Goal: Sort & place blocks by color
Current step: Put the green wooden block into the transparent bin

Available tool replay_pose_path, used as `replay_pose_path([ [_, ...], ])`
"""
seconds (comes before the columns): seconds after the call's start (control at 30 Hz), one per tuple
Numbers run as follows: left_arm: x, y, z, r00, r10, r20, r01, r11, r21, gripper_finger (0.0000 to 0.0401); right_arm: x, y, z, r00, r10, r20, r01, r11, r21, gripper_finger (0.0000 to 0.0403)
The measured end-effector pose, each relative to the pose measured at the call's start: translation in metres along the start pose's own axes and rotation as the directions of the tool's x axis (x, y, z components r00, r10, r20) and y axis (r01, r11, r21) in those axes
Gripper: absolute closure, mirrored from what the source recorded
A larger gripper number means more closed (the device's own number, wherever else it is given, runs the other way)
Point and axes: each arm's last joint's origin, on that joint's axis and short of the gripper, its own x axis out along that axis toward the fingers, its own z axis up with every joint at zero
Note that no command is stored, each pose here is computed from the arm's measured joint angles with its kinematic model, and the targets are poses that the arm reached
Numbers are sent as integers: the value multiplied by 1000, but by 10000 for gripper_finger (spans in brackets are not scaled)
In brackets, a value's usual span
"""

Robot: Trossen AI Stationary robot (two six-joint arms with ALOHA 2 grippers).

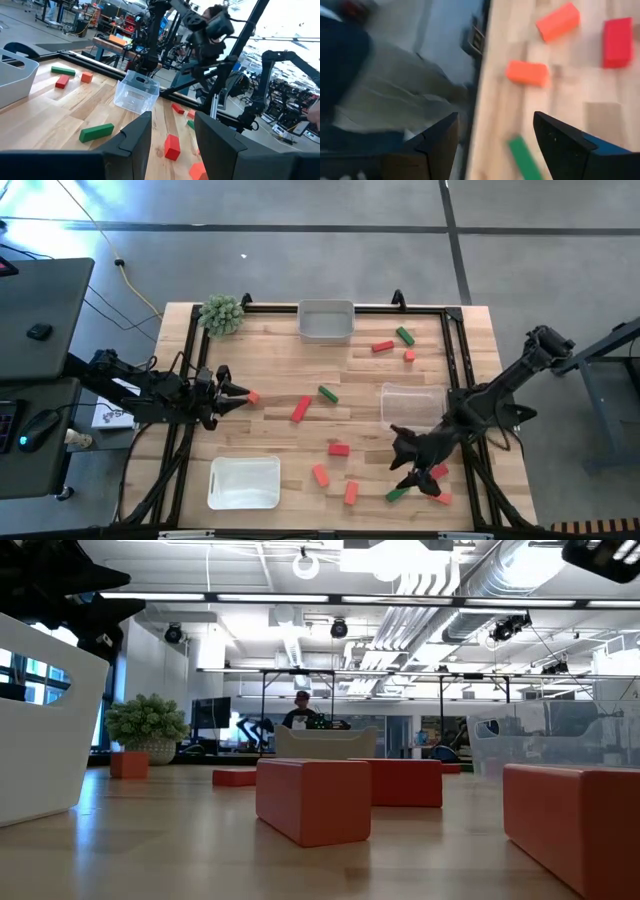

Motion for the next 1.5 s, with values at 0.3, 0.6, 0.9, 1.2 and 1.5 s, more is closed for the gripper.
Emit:
replay_pose_path([
  [0.3,0,0,0,1000,0,0,0,1000,0,263,21,1,-3,935,-220,-278,178,969,-169,158],
  [0.6,0,0,0,1000,-1,0,1,1000,0,263,63,4,-30,868,-292,-402,173,936,-305,158],
  [0.9,0,0,0,1000,-1,0,1,1000,0,263,96,9,-51,849,-336,-409,167,903,-396,158],
  [1.2,0,0,0,1000,0,0,0,1000,1,263,112,12,-64,839,-381,-388,194,876,-441,158],
  [1.5,0,0,0,1000,0,0,0,1000,1,263,125,5,-73,808,-423,-411,221,864,-453,158],
])
